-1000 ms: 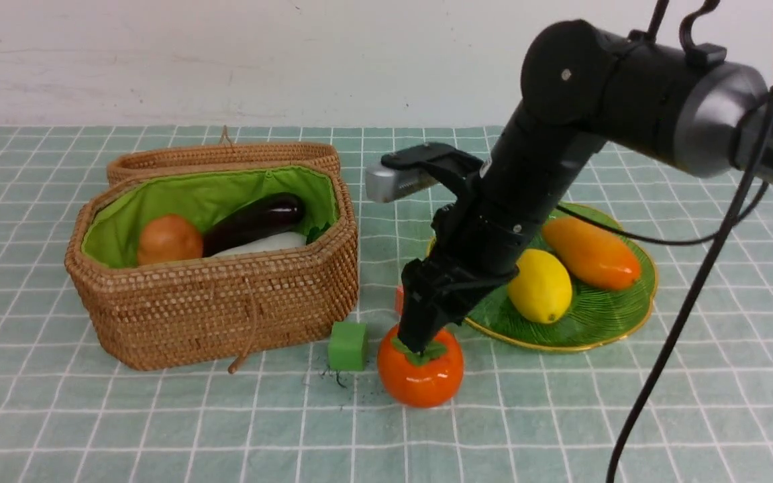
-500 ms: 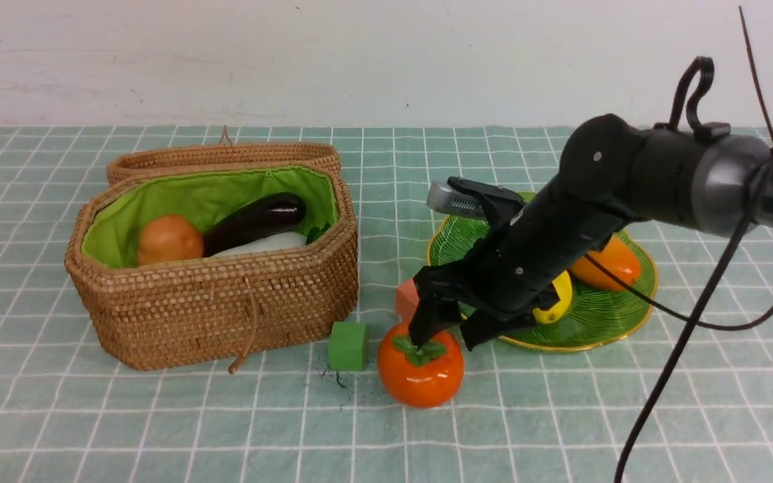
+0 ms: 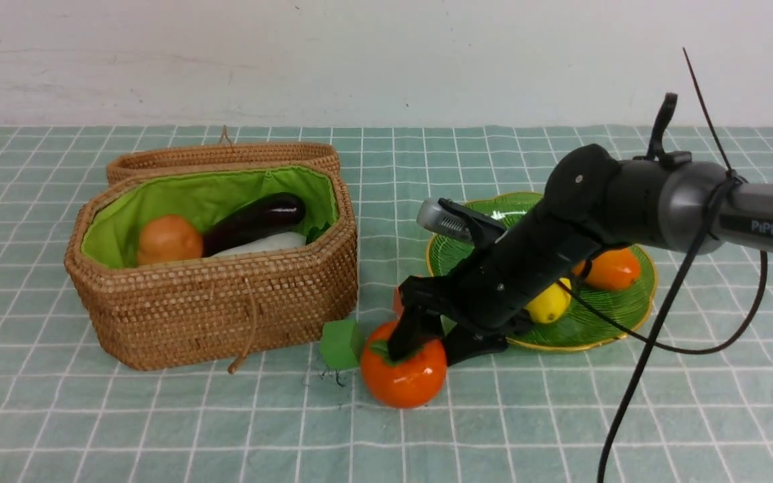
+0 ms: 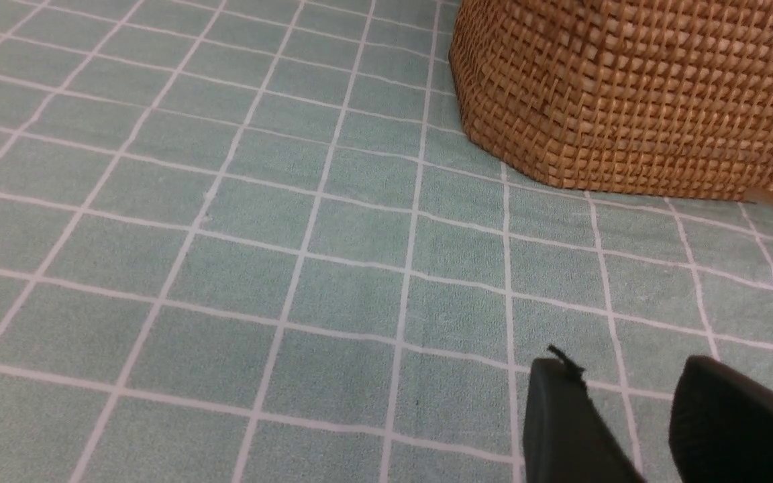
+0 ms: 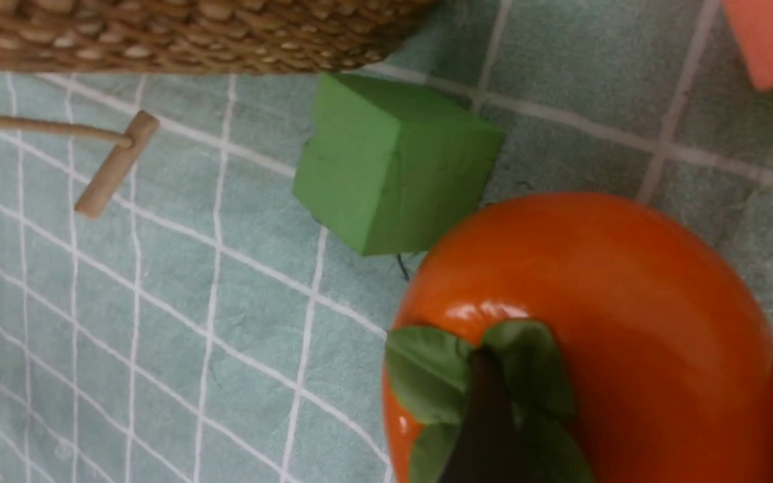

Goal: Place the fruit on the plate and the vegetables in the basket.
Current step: Grab a tomato with your right arm and place it on the plate on the right.

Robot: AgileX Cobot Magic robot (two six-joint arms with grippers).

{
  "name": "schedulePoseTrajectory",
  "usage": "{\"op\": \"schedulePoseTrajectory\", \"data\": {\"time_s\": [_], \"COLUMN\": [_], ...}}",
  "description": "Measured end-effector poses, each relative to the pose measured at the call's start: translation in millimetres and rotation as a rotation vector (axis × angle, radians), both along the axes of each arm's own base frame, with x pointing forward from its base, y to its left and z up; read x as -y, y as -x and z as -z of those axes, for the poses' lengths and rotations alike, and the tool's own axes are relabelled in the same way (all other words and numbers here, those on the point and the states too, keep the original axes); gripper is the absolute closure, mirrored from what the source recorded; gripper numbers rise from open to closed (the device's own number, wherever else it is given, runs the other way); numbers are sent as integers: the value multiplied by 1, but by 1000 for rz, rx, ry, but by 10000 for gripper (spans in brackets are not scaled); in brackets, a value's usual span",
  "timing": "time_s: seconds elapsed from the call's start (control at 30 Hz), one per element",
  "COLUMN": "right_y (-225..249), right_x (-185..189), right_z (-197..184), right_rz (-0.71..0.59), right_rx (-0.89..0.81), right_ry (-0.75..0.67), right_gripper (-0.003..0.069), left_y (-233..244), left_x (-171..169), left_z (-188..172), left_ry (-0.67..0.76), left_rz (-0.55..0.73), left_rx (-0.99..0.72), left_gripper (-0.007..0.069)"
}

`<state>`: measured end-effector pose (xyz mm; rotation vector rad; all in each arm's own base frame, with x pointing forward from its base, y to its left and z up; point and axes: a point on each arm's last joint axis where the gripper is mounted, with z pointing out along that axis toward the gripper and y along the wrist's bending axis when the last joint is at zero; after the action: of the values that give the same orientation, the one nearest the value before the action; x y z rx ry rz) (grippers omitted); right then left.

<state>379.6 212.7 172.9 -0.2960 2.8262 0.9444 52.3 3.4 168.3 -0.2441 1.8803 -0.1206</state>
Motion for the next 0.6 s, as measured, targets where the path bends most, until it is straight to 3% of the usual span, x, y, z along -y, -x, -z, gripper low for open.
{"op": "schedulePoseTrajectory", "data": {"time_s": [0.33,0.6], "right_y": [6,-5], "right_x": [5,41], "right_z": [-3,-69], "right_rz": [-113,-89], "right_rx": [-24,168], "right_ry": [-35,-11], "right_gripper": [174,177], "left_y": [0,0], "left_x": [0,0], "left_z": [0,0], "left_ry": [0,0], "left_rz": [0,0], "left_rx": [0,0], "left_gripper": [386,386]}}
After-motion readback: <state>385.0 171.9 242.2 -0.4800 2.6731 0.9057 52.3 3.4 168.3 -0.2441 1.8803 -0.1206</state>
